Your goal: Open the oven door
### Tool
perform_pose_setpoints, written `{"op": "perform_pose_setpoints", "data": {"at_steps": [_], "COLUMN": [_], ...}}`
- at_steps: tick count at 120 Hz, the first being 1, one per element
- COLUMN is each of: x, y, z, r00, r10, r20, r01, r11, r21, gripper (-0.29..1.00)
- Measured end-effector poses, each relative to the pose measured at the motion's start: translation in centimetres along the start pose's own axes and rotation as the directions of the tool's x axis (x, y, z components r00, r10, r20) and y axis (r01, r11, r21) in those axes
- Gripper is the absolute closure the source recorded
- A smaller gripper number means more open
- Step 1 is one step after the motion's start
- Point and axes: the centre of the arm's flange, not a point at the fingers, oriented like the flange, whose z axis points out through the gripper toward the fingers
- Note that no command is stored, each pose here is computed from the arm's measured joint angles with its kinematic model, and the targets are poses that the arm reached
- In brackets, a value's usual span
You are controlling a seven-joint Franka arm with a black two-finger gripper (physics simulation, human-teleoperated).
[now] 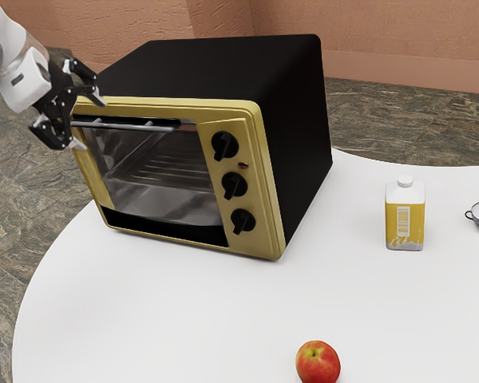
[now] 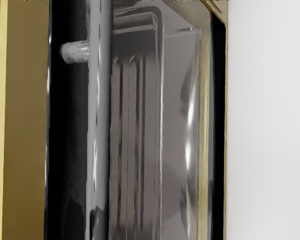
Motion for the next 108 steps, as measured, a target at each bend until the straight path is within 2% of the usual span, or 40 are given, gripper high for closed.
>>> {"op": "perform_pose_setpoints", "data": {"at_steps": [71,94,108], "x": [0.2,0.1,0.2], "y": [1.0,1.2,1.4], "z": [2.2,2.7,3.2], "r00": [0.998,0.998,0.997], "r10": [0.046,0.051,0.056], "r20": [-0.036,-0.042,-0.045], "r01": [-0.047,-0.053,-0.058], "r11": [0.998,0.997,0.997], "r21": [-0.040,-0.048,-0.056], "gripper": [0.00,-0.09,-0.01]}}
